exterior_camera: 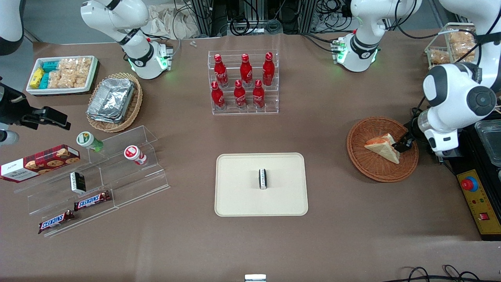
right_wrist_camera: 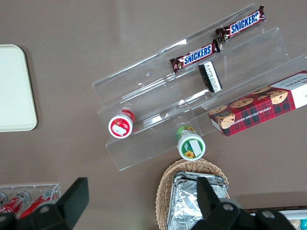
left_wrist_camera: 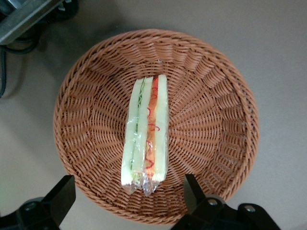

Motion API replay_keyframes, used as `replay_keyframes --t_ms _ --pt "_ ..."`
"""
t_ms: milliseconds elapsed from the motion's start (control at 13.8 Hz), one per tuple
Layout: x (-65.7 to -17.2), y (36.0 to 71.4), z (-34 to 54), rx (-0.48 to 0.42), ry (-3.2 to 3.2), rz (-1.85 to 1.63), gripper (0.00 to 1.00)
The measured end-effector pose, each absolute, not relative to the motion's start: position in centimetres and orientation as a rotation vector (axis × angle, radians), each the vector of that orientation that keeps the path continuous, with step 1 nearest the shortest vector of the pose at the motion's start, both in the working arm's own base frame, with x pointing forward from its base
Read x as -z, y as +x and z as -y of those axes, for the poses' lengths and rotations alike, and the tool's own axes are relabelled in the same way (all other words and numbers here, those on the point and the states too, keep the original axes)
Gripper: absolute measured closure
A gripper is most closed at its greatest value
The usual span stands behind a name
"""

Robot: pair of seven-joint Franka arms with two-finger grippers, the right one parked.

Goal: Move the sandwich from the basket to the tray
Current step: 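Lower the open left gripper around the wrapped sandwich in the basket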

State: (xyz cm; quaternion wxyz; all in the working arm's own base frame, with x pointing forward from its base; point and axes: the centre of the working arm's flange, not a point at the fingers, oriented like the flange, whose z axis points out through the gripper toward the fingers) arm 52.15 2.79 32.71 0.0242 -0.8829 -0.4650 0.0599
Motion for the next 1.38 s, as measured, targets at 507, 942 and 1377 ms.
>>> replay_keyframes --t_ms 507,942,1377 --pt "-28.2 53.0 -1.6 -0.191 -2.676 1.525 0.0" --pt "-27.2 52.7 -0.9 -0.227 -2.624 1.572 0.0" --pt "-26.4 52.5 -1.2 -0.257 -2.604 1.574 0.0"
